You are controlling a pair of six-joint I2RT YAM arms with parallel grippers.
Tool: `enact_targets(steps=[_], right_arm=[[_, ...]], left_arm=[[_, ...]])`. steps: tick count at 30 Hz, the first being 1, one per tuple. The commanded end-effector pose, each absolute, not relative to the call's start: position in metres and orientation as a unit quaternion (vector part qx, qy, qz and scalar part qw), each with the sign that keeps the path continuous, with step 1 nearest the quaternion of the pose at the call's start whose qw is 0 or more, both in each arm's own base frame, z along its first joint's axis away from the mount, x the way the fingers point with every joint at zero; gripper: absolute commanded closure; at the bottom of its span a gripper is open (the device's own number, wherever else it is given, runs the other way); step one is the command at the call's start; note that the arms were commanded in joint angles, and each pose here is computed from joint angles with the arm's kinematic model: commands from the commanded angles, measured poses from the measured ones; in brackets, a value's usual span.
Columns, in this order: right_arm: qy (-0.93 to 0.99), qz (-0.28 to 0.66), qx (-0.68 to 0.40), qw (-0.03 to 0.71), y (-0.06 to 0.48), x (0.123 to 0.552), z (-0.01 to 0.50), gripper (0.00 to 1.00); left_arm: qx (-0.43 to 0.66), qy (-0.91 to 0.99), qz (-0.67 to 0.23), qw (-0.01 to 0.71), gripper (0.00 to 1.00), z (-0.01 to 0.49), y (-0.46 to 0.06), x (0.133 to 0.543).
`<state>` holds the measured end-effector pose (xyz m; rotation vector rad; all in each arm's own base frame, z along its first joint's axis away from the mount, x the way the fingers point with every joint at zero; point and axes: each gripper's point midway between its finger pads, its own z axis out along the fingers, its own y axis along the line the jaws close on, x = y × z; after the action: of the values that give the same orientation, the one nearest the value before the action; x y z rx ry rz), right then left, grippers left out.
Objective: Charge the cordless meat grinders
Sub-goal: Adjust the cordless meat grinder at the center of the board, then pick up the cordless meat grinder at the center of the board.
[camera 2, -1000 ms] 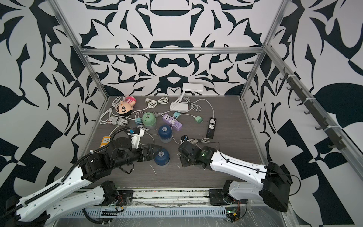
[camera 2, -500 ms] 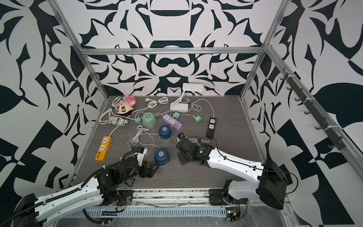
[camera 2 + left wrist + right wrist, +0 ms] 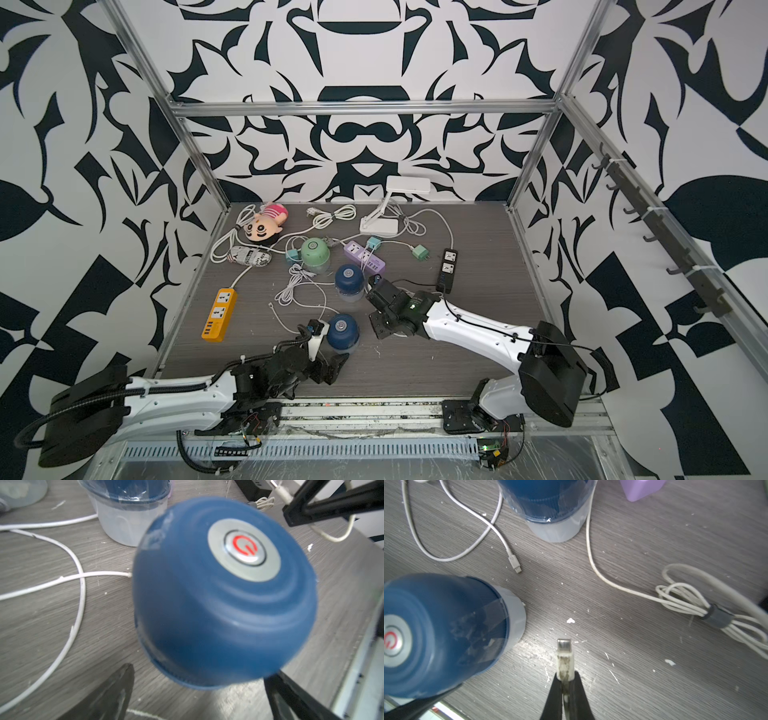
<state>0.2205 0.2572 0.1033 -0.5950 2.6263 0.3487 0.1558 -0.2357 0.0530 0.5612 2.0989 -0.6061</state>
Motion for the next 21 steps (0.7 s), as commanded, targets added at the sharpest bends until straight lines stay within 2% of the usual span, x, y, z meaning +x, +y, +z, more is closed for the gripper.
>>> enact_targets(steps=[1, 11, 21], right_arm=[[0.934, 0.168, -0.225, 0.219, 0.278, 0.229, 0.119, 1.00], [0.932, 0.188, -0.239, 0.196, 0.293, 0.235, 0.111, 1.00], [0.934, 0.195, -0.244, 0.176, 0.297, 0.231, 0.103, 1.00]], left_arm=[[0.209, 0.813, -0.233, 0.491, 0.01, 0.072, -0.242, 0.172], [0.247, 0.794, -0.176, 0.527, 0.00, 0.063, -0.251, 0.185], [0.239, 0.776, -0.174, 0.557, 0.01, 0.058, -0.260, 0.193]])
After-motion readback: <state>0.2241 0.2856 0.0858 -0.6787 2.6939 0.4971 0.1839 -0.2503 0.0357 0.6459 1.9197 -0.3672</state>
